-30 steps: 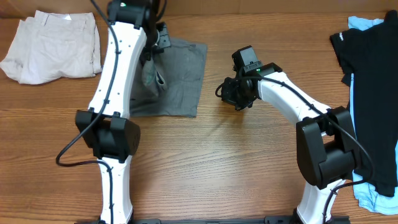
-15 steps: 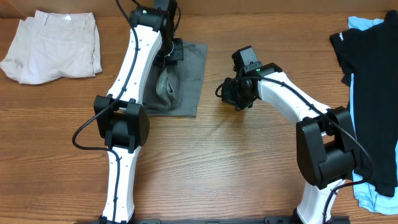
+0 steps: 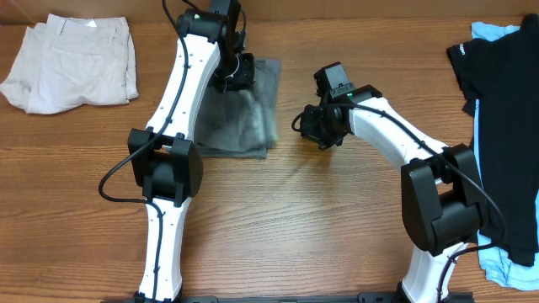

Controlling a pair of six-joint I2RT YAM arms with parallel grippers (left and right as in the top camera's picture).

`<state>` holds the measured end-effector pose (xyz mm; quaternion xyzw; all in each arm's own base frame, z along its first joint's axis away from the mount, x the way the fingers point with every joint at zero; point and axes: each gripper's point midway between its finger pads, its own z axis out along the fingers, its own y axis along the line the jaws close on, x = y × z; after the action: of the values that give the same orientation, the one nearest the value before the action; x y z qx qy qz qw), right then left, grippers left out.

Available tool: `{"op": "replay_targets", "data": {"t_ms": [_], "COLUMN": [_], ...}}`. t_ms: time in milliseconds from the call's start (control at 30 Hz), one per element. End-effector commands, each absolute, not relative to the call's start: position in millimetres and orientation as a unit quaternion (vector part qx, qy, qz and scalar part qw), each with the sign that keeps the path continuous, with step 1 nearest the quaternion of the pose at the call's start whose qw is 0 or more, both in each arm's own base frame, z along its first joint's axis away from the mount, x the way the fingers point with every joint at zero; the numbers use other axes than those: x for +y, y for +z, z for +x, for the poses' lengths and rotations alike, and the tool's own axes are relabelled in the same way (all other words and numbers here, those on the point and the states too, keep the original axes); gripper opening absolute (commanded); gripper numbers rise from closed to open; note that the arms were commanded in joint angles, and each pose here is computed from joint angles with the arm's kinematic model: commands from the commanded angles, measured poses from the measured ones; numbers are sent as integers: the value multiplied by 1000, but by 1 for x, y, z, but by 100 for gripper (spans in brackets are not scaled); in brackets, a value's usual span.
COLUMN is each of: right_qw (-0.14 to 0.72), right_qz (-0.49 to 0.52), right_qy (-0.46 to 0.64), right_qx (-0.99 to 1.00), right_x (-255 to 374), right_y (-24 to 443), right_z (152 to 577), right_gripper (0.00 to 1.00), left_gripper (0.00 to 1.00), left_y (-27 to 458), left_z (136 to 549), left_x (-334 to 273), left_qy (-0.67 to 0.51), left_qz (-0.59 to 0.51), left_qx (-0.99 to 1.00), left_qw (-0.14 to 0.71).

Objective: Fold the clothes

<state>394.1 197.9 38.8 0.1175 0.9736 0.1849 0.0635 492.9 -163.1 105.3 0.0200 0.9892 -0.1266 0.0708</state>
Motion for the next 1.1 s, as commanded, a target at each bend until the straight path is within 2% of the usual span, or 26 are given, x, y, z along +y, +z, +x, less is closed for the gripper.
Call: {"op": "replay_targets", "data": {"t_ms": [0, 267, 333, 400, 433, 500, 600, 733, 1067], "right_qw": [65, 72, 75, 80, 84, 91, 106, 125, 106], "right_qz": [118, 120, 119, 118, 115, 107, 92, 69, 24], "right_qy": [180, 172, 174, 177, 183, 210, 258, 309, 329], "right_qx": [974, 975, 975, 974, 973, 968, 956, 940, 938], "right_x": [198, 195, 196, 198, 200, 210, 228, 249, 297], "right_y": [37, 36, 38, 42, 47, 61, 87, 106, 90], "right_z": [394, 396, 398, 402, 405, 413, 427, 437, 420], "right_gripper": [19, 20, 20, 19, 19, 16, 4, 4, 4], "left_gripper": [30, 28, 22, 7, 4, 4, 4, 4, 4], "left_y": [105, 135, 143, 144, 143, 139, 137, 135, 87], "left_z": [488, 484, 481, 477, 474, 467, 459, 453, 435], "left_x": [-179, -171, -153, -133, -121, -95, -63, -39, -34], "left_qy": [-159, -157, -129, -103, -91, -71, -72, -103, -98], "left_qz": [41, 61, 44, 16, -1, -39, -90, -127, -138], "left_qx": [985, 982, 987, 992, 994, 996, 993, 986, 982], "left_qw": [61, 80, 79, 69, 61, 38, 9, -15, -79]}}
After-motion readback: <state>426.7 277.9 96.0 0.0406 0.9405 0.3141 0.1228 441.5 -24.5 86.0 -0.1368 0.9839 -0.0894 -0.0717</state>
